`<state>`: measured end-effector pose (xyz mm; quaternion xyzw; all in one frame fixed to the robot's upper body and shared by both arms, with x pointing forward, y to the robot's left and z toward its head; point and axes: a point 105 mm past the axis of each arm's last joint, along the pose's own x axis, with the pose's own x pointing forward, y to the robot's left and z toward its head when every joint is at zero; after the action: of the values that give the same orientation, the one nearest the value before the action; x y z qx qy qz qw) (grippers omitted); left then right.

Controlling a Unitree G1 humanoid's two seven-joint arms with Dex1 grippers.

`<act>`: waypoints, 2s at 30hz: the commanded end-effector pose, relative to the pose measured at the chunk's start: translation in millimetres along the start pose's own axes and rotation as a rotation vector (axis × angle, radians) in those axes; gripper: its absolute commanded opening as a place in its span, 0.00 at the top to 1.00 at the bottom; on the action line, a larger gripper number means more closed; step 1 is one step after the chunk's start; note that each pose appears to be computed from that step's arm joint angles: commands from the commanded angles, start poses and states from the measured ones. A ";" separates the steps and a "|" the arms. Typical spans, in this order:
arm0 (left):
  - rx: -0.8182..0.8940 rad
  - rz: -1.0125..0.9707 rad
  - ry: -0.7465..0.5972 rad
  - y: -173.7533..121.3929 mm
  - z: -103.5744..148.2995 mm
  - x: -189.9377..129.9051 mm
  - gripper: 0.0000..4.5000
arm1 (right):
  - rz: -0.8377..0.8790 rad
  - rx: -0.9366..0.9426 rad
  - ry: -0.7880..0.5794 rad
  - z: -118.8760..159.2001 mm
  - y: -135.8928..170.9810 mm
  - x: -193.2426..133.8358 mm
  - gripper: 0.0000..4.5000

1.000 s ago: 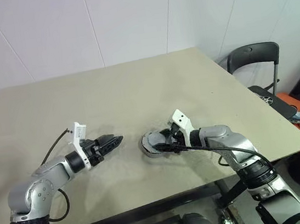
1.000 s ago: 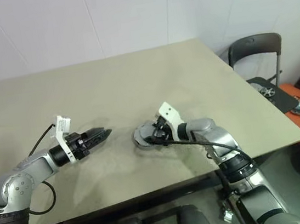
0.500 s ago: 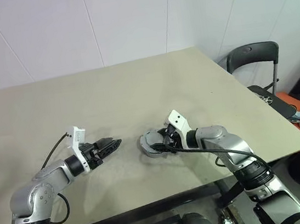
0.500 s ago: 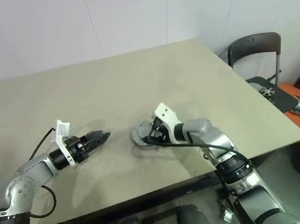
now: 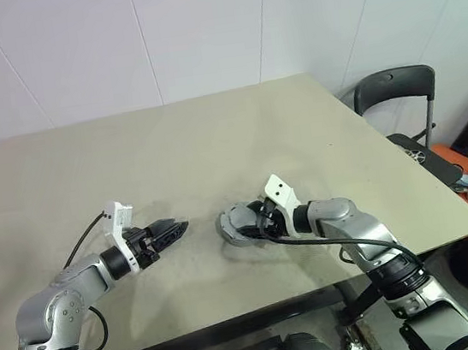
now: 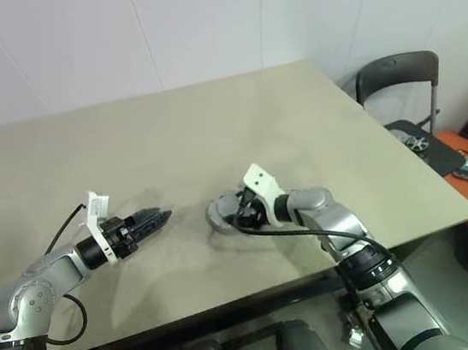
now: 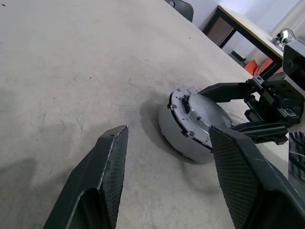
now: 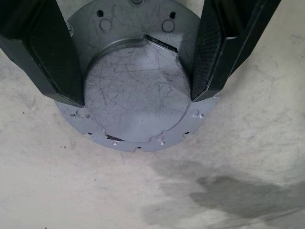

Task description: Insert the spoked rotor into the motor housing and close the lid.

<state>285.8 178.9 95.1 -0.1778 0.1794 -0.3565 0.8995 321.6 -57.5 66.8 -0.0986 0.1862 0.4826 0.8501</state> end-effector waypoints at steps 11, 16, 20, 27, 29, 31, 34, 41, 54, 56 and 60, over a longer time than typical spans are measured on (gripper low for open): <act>0.030 -0.009 -0.038 -3.0 7.8 0.3 0.36 | -0.034 0.037 0.063 -21.5 -5.9 3.8 0.32; 0.028 -0.008 -0.042 -2.8 7.4 1.5 0.36 | -0.026 0.011 0.100 -32.1 -2.6 6.0 0.32; 0.025 -0.010 -0.045 -4.3 7.1 3.3 0.36 | -0.023 0.008 0.126 -41.1 0.0 8.0 0.32; 0.021 -0.007 -0.050 -7.2 8.9 4.1 0.36 | -0.009 0.081 0.147 -41.9 3.9 12.8 0.32; 0.020 -0.005 -0.051 -7.3 9.2 4.5 0.36 | -0.014 0.126 0.166 -43.0 2.6 13.3 0.32; 0.020 -0.003 -0.052 -7.5 9.5 4.9 0.36 | -0.036 0.190 0.203 -47.0 -1.0 14.3 0.32; 0.019 -0.002 -0.053 -7.6 9.8 5.3 0.36 | -0.050 0.226 0.239 -50.9 -2.5 15.5 0.32; 0.019 0.002 -0.053 -7.6 10.4 5.9 0.36 | -0.055 0.161 0.299 -67.6 0.5 12.7 0.32; 0.018 -0.003 -0.053 -9.2 11.5 7.7 0.36 | 0.006 0.033 0.337 -78.5 -2.0 0.1 0.32; 0.017 -0.004 -0.054 -9.4 11.8 7.5 0.36 | 0.005 0.045 0.340 -80.8 -5.0 -2.8 0.32; 0.018 -0.002 -0.053 -9.1 12.0 7.1 0.36 | -0.012 0.036 0.340 -79.7 -9.7 -1.9 0.32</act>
<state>287.4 172.5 92.0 -0.1899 0.1789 -0.3441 0.9020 320.0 -50.9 55.2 -0.1305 0.2120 0.5136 0.8212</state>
